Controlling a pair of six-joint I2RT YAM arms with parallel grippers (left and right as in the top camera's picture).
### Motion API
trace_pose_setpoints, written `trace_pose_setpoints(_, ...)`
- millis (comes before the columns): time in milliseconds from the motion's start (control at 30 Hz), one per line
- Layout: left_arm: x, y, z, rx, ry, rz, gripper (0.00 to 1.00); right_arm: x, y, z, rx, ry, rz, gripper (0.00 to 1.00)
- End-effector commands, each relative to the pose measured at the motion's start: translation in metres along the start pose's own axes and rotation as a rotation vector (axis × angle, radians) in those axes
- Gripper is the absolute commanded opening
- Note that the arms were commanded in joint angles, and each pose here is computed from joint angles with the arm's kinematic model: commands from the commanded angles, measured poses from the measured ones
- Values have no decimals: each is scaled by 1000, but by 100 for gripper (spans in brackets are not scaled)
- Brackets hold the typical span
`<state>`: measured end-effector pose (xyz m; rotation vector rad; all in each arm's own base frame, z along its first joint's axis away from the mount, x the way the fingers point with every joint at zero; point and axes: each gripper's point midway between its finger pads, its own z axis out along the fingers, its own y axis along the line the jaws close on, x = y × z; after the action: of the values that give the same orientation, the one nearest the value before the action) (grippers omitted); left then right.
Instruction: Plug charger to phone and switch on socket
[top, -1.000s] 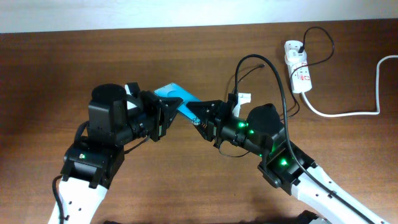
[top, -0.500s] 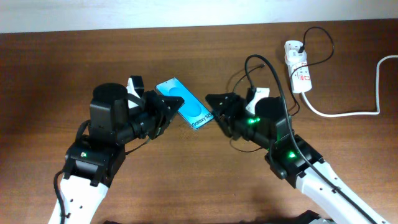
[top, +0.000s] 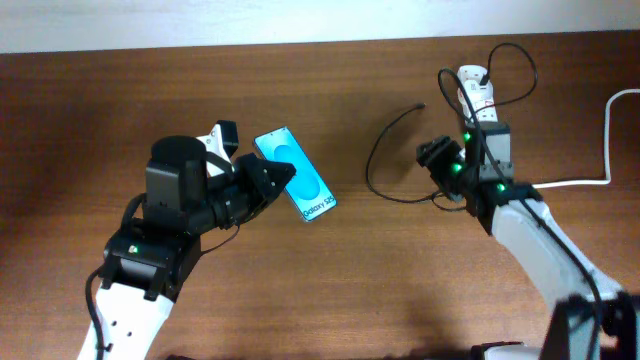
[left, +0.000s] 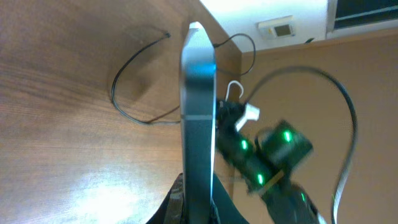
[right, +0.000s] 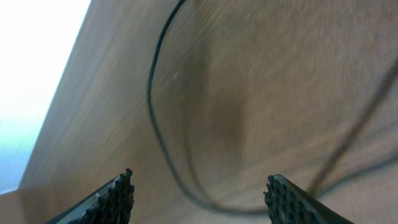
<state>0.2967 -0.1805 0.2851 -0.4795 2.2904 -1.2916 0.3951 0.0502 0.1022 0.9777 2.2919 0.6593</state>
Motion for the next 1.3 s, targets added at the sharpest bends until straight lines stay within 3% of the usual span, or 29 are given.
trace_pose_setpoints(0,-1,-17,-10,45,-12,90,0,-30,3,40,1,-43,-11,70)
trace_pose_setpoints(200,-2,-17,-10,42,-16,94,0,-45,0,101,-76,-86,244,73)
trace_pose_setpoints(367,-3,-16,-10,38,-21,112,0,-67,0,103,-78,-199,292,72)
trace_pose_setpoints(533,-8,-13,-10,19,-51,112,0,-60,21,130,-115,-137,269,72)
trace_pose_setpoints(633,-11,-11,-10,9,-65,111,0,-49,13,143,-112,-75,441,72)
trace_pose_setpoints(833,-12,-11,-10,4,-72,111,0,-48,4,167,-83,-73,495,65)
trace_pose_setpoints(900,-12,-11,-10,4,-72,111,0,-48,0,176,-48,-62,501,53)
trace_pose_setpoints(933,-12,-11,-10,4,-72,111,0,-43,-5,181,-11,-43,502,44)
trace_pose_setpoints(967,-12,-11,-10,4,-72,111,0,-38,-10,183,13,-22,472,29)
trace_pose_setpoints(1067,-12,-11,-10,4,-72,110,0,-39,-12,182,7,2,400,4)
trace_pose_setpoints(1167,-12,-11,-10,5,-71,110,0,-46,3,174,-84,101,300,4)
trace_pose_setpoints(1267,-12,-11,-10,5,-72,111,0,-62,11,146,-44,156,139,4)
